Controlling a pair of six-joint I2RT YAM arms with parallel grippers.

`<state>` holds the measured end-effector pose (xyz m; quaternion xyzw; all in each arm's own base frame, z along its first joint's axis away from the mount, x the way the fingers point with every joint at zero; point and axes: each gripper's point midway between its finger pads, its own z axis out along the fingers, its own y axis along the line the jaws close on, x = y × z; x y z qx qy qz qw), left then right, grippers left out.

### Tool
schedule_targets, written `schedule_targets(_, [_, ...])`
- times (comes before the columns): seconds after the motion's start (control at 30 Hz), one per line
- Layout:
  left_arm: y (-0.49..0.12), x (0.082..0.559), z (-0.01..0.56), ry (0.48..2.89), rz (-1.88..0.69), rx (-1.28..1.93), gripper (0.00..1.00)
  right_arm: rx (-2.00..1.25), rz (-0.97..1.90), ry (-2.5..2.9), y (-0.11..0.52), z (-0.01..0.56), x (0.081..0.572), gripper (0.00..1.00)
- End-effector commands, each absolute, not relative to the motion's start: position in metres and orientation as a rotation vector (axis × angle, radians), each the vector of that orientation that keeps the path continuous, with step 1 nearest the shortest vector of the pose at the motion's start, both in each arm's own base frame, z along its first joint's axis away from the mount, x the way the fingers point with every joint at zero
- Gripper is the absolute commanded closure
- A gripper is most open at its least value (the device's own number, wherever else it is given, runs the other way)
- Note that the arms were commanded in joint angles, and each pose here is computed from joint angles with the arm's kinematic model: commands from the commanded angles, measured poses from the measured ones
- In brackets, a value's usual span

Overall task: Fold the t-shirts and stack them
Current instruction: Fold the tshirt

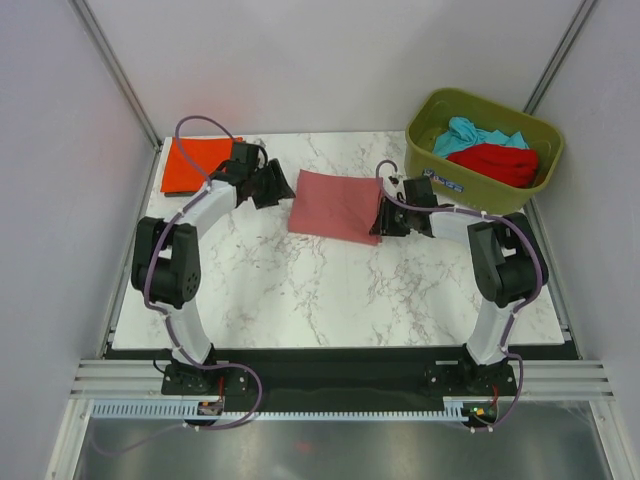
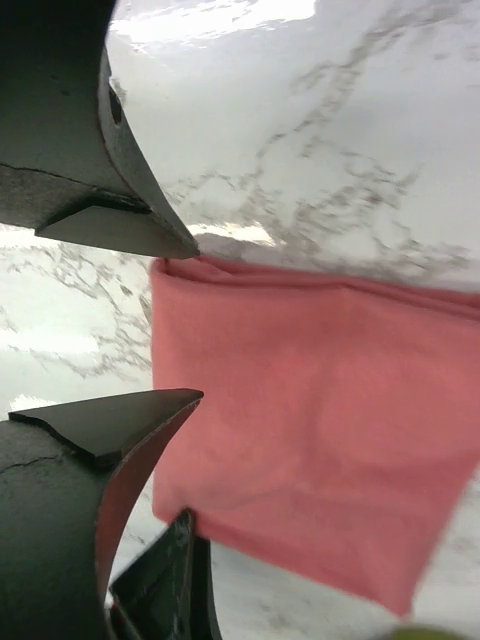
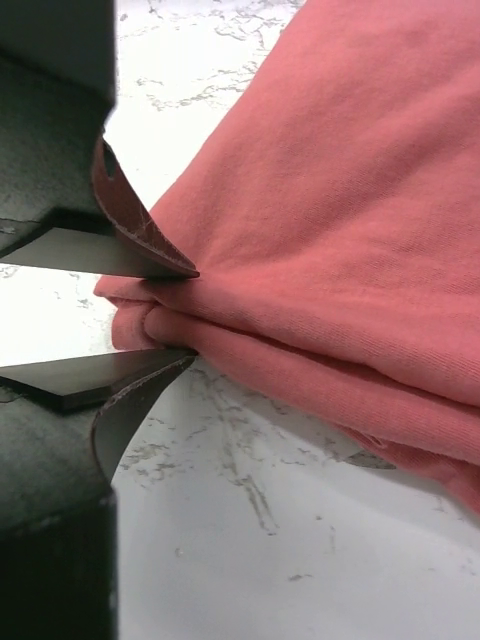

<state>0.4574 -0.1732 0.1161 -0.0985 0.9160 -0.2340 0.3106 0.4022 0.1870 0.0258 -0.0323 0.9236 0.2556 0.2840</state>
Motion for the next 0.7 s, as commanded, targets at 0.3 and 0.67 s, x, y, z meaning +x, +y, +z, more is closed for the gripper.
schedule_targets(0.3, [-0.181, 0.425, 0.043, 2.553, -0.631, -0.177, 0.39, -0.081, 0.824, 2.448, 0.193, 0.04, 0.386, 0.56])
schedule_targets(0.67, [-0.187, 0.42, 0.031, 2.568, -0.683, -0.18, 0.9, -0.049, 0.841, 2.458, 0.185, 0.028, 0.382, 0.79])
